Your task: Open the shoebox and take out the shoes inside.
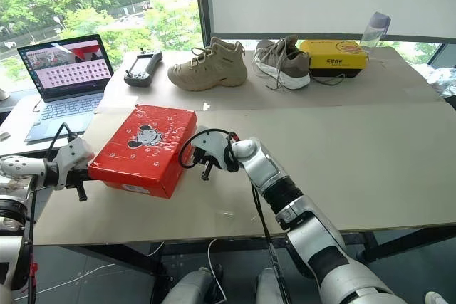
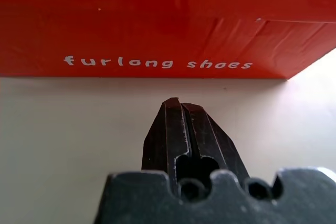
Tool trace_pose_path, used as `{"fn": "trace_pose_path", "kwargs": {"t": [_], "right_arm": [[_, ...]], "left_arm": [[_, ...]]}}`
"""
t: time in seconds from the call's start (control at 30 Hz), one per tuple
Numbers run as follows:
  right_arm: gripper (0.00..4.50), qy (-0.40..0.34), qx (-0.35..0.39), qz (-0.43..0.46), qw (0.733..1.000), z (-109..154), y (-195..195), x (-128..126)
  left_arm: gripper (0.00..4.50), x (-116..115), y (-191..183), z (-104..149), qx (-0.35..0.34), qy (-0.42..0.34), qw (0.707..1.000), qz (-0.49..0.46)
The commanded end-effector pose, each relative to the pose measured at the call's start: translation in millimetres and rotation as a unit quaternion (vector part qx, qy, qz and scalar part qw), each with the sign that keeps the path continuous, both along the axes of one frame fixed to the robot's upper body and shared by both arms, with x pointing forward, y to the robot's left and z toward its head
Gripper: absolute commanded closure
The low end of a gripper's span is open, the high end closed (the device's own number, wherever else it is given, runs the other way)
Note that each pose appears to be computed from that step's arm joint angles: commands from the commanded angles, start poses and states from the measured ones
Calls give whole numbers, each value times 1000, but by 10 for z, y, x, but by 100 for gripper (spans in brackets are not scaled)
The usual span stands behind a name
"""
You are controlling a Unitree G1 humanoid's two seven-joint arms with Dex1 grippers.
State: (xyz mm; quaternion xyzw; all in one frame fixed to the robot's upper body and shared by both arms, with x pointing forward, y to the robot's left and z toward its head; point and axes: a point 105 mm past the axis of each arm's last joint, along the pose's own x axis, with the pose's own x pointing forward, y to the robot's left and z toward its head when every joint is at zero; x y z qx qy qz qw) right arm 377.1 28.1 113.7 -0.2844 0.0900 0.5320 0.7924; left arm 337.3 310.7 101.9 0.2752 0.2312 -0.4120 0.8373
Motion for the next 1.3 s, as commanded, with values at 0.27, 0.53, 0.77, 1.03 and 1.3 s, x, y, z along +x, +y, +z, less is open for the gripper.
{"fn": "trace_pose_path", "kwargs": {"t": [0.27, 0.53, 0.77, 1.03, 1.3], "right_arm": [[450, -19, 13, -28, 999, 127, -179, 125], [450, -30, -10, -131, 991, 178, -997, 349], [450, -31, -44, -176, 983, 206, -1580, 239], [450, 33, -74, -124, 989, 103, -1747, -299], [450, 45, -69, -120, 989, 132, -1772, -379]], "left_arm": [[445, 349, -617, 272, 19, -81, 992, -98], [445, 558, -1454, 289, -22, -109, 977, -181], [445, 350, -2127, 193, -52, -107, 947, -298], [445, 180, -2232, 216, -65, -114, 938, -321], [445, 6, -2019, 214, -50, -111, 944, -306]]}}
